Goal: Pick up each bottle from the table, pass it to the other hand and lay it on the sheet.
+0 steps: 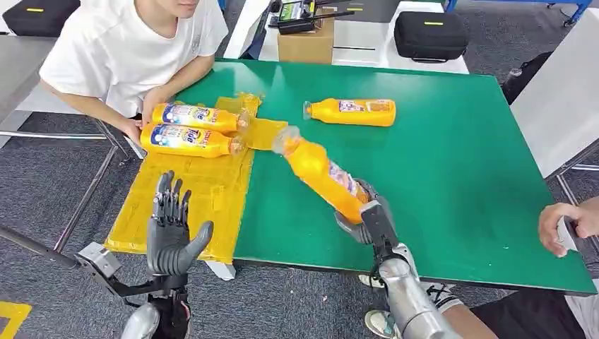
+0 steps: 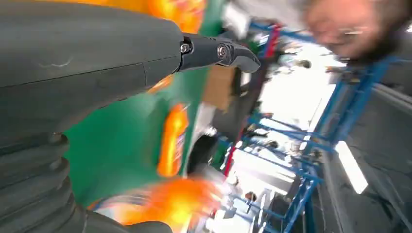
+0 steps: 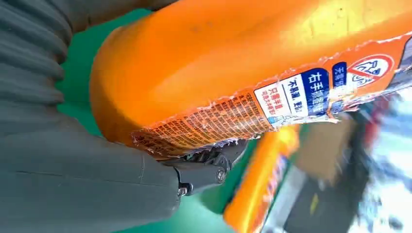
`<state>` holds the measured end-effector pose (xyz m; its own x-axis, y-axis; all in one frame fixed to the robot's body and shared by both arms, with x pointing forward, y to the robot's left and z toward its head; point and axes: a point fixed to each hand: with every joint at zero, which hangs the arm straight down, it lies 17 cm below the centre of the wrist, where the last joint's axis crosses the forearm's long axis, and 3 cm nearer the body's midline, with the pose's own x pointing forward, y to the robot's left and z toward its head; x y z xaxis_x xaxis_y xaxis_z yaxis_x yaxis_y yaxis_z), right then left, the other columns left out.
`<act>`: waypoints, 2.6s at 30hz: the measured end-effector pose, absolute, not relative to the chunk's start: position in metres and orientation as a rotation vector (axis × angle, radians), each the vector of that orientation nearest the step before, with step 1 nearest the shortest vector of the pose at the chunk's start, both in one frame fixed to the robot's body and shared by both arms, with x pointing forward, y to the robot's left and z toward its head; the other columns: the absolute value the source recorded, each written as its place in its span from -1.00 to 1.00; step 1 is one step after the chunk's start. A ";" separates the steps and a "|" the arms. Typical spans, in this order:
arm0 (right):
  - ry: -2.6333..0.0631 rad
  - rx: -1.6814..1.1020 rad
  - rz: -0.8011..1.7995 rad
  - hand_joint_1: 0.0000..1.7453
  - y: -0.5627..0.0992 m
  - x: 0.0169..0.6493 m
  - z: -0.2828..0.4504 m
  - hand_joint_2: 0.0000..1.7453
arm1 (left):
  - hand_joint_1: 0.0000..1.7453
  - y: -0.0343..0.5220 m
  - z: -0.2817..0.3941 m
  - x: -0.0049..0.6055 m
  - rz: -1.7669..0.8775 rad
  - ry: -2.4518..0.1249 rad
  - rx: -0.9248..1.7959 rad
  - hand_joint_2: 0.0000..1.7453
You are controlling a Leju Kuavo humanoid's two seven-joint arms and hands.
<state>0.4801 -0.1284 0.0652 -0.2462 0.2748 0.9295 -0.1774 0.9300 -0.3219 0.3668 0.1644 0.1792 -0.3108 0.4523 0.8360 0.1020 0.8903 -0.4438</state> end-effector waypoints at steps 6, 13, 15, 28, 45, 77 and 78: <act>-1.838 -0.024 0.258 1.00 -0.126 0.463 0.092 1.00 | -1.00 0.155 0.168 0.356 0.380 -1.825 -0.443 1.00; -1.888 -0.007 0.187 1.00 -0.129 0.457 0.108 1.00 | -1.00 0.152 0.163 0.354 0.370 -1.800 -0.432 1.00; -1.913 0.008 0.153 1.00 -0.129 0.450 0.114 1.00 | -1.00 0.148 0.160 0.352 0.354 -1.793 -0.428 1.00; -2.001 0.188 0.420 1.00 -0.030 0.404 0.143 1.00 | -1.00 0.074 0.194 0.323 -0.087 -2.014 -0.414 1.00; -2.079 0.360 0.774 1.00 0.062 0.360 0.150 1.00 | -1.00 0.046 0.220 0.326 -0.071 -2.007 -0.642 1.00; -1.956 0.369 0.896 1.00 0.077 0.354 0.118 1.00 | 0.76 0.044 0.201 0.344 -0.288 -2.061 -0.284 1.00; -1.954 0.369 0.898 1.00 0.078 0.354 0.118 1.00 | 0.86 0.044 0.201 0.344 -0.289 -2.063 -0.283 1.00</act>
<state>0.3541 0.0776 0.1176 -0.5287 0.0986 0.8431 -0.5753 0.6887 -0.4413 0.3435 0.0442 0.2014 -0.4796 0.0803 0.8738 0.3175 0.9442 0.0875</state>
